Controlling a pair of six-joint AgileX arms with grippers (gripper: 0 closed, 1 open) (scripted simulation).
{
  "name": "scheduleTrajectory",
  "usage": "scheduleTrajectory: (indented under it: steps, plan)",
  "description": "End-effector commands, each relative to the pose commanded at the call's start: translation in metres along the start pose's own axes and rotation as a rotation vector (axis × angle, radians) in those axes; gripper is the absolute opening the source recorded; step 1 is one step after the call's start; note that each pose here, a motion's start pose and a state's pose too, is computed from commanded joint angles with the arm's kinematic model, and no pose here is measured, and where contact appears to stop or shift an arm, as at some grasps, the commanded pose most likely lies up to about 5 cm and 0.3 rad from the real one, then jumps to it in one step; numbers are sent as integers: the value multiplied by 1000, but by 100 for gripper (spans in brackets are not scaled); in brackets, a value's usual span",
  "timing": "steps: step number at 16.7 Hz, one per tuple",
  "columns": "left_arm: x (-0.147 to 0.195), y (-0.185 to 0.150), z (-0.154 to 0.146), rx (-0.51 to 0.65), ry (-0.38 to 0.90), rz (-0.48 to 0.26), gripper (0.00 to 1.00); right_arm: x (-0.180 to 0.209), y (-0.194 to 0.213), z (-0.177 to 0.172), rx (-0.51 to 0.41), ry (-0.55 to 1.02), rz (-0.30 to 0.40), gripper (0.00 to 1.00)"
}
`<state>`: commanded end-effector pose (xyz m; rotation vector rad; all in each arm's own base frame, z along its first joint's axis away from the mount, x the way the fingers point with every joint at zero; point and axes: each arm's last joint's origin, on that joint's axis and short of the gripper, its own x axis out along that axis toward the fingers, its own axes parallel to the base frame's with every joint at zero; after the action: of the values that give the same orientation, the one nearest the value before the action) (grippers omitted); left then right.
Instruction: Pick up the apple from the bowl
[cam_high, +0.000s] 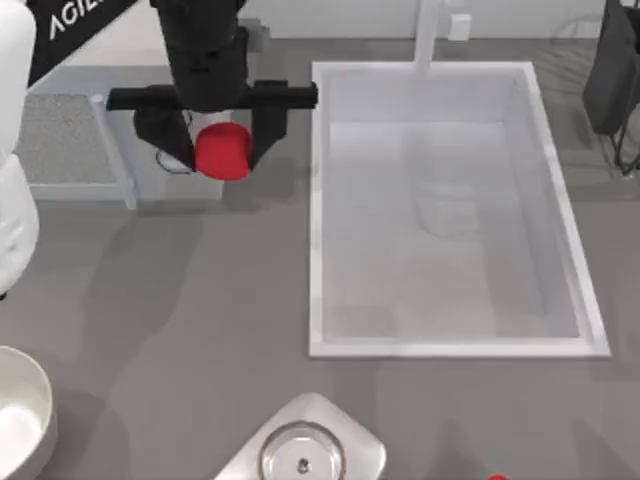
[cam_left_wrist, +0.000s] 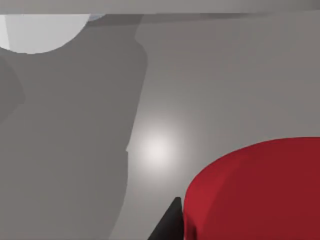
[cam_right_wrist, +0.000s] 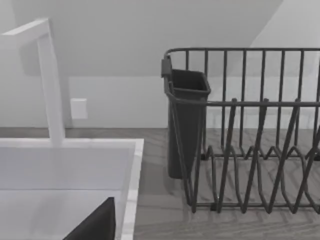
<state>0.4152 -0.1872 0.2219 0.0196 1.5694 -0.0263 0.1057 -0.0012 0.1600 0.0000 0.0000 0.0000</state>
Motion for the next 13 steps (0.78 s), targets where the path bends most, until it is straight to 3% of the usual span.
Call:
scheduleTrajectory:
  steps: [5,11,13]
  plan:
    - [56,4,-4,-5,2,3,0,0,0,0,0,0,0,100]
    - [63,6,-4,-9,1,4,0,0,0,0,0,0,0,100]
    - [63,6,-4,-9,1,4,15,0,0,0,0,0,0,100]
